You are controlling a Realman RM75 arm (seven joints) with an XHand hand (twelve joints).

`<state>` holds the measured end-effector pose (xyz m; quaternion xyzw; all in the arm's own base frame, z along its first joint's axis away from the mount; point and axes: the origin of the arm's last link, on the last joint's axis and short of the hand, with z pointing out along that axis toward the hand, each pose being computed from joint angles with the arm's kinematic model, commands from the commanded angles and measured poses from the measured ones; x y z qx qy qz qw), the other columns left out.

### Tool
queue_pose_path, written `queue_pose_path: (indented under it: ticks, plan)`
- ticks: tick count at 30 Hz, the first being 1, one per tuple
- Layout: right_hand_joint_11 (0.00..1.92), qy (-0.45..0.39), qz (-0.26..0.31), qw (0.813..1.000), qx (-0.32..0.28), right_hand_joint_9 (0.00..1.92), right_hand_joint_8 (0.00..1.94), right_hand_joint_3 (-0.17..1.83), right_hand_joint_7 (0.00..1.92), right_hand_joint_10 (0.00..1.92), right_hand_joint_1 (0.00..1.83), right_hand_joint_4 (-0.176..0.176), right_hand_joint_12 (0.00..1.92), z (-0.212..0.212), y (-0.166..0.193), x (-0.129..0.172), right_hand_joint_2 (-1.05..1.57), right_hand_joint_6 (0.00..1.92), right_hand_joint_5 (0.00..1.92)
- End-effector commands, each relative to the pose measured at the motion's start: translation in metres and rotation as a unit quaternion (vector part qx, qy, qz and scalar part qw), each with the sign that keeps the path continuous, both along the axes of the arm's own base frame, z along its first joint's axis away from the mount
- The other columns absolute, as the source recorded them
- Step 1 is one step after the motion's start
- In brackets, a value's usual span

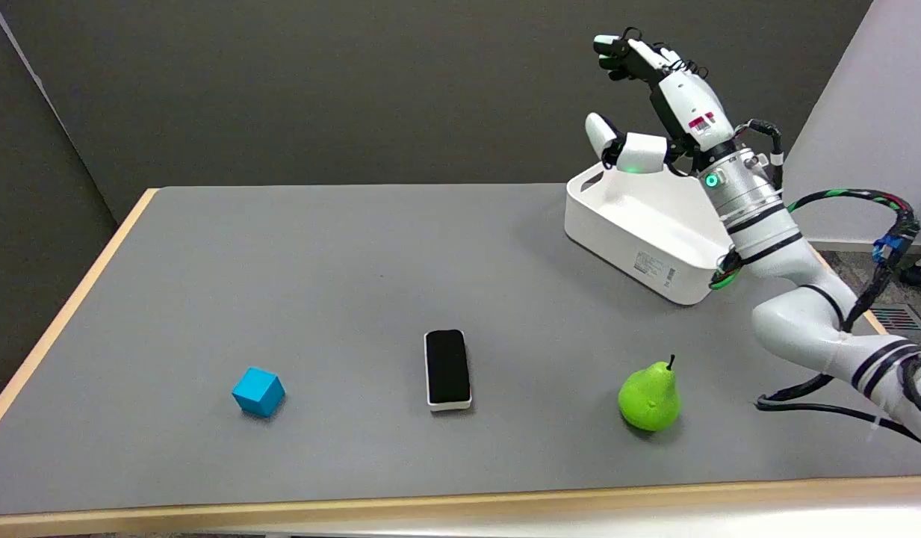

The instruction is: Pick up the blackboard eraser.

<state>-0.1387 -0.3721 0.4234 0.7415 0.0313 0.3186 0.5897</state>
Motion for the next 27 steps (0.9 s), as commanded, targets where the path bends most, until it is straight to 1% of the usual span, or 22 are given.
queue_pose_path:
  ticks: [1,5,9,12,15,17,22,26,27]
  plan:
    - [0.12,0.145,-0.008,0.989,-0.012,0.33,0.46,0.97,0.37,0.85,0.46,0.028,1.25,0.0,0.016,0.001,0.66,0.46,0.21]
    - [0.12,0.117,-0.019,0.993,0.02,0.33,0.46,0.97,0.37,0.84,0.45,0.031,1.24,-0.007,0.027,-0.001,0.65,0.46,0.21]
    - [0.12,0.12,-0.03,0.992,0.027,0.33,0.45,0.97,0.37,0.84,0.44,0.035,1.24,-0.013,0.032,0.0,0.64,0.46,0.21]
    - [0.12,0.123,-0.058,0.99,0.032,0.33,0.46,0.96,0.37,0.85,0.44,0.029,1.25,-0.023,0.031,-0.003,0.64,0.46,0.21]
    - [0.12,0.126,-0.092,0.987,0.043,0.33,0.47,0.95,0.37,0.87,0.43,0.016,1.27,-0.039,0.029,-0.012,0.63,0.47,0.22]
    - [0.12,0.13,-0.105,0.985,0.053,0.33,0.47,0.95,0.37,0.87,0.42,0.013,1.27,-0.057,0.029,-0.016,0.63,0.47,0.22]
    - [0.11,0.141,-0.138,0.979,0.05,0.32,0.47,0.94,0.36,0.88,0.42,0.003,1.26,-0.097,0.027,-0.027,0.63,0.47,0.22]
    - [0.11,0.175,-0.177,0.967,0.05,0.31,0.47,0.94,0.36,0.88,0.41,0.0,1.26,-0.118,0.031,-0.043,0.62,0.47,0.22]
    - [0.09,0.183,-0.189,0.963,0.056,0.29,0.45,0.9,0.36,0.87,0.42,0.0,1.26,-0.124,0.034,-0.047,0.62,0.45,0.22]
